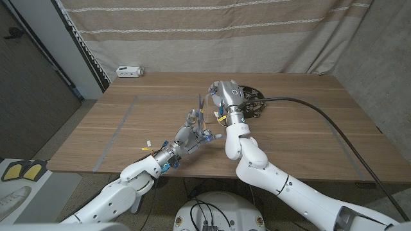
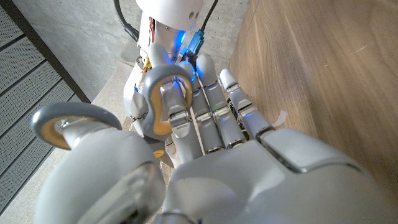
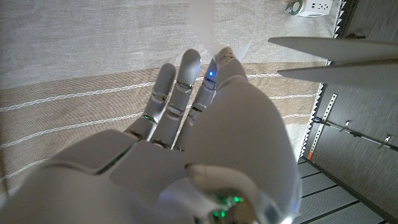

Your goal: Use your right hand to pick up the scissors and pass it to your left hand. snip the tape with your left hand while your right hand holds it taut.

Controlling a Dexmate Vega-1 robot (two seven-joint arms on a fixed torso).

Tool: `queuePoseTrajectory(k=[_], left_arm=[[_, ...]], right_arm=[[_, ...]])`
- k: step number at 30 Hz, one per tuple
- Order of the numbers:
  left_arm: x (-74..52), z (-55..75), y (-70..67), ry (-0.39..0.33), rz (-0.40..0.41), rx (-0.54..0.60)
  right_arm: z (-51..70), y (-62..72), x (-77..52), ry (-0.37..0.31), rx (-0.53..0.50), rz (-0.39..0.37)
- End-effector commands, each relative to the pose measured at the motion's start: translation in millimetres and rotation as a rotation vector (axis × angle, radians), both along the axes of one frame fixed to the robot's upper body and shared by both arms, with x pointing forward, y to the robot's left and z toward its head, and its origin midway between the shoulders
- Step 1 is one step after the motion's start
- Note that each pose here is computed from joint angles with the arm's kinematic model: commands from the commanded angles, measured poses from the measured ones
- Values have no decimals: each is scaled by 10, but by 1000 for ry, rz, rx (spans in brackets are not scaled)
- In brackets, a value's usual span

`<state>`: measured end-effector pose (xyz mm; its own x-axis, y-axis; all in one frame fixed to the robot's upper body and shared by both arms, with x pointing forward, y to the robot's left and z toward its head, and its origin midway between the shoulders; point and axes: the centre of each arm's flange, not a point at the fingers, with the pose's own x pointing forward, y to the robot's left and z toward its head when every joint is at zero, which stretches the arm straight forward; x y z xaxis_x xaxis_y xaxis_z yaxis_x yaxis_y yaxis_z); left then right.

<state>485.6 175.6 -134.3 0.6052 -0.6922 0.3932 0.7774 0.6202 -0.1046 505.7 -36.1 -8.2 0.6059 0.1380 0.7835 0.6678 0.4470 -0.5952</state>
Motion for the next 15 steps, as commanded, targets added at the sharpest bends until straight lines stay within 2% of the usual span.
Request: queuePoseTrajectory(k=[1, 15], left_arm=[[19, -15, -35, 3, -6, 2], [40, -20, -73, 3, -16, 6]], right_arm=[[22, 28, -45, -4, 7, 8], [36, 33, -68, -5, 10, 36]])
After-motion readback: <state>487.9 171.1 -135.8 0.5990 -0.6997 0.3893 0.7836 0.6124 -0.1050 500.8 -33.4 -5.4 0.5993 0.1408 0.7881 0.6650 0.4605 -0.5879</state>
